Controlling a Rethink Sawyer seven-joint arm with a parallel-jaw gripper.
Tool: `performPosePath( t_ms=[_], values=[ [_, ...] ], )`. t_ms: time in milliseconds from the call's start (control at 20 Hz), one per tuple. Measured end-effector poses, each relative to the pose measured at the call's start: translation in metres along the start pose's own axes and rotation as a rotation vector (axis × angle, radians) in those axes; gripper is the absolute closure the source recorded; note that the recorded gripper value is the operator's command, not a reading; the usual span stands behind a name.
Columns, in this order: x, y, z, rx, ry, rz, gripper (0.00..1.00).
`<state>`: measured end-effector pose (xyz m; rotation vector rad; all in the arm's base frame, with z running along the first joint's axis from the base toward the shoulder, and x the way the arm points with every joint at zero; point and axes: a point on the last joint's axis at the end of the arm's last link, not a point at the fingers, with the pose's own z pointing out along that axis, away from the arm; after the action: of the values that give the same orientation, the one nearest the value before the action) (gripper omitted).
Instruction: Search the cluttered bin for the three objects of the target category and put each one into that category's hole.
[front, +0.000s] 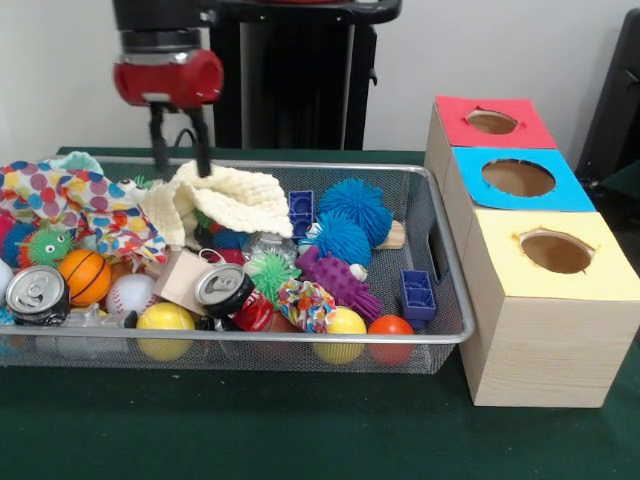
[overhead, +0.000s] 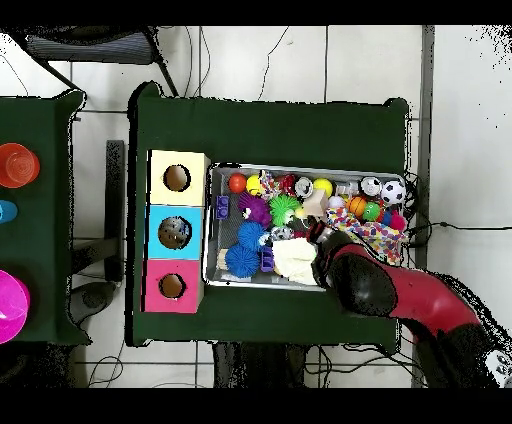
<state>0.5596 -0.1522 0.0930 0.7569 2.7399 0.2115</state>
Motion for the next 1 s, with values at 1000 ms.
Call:
performPosePath(
  t_ms=[1000],
  values=[
    [0.057, 0.091, 0.052, -0.117, 0.090, -0.100, 0.00]
  ],
)
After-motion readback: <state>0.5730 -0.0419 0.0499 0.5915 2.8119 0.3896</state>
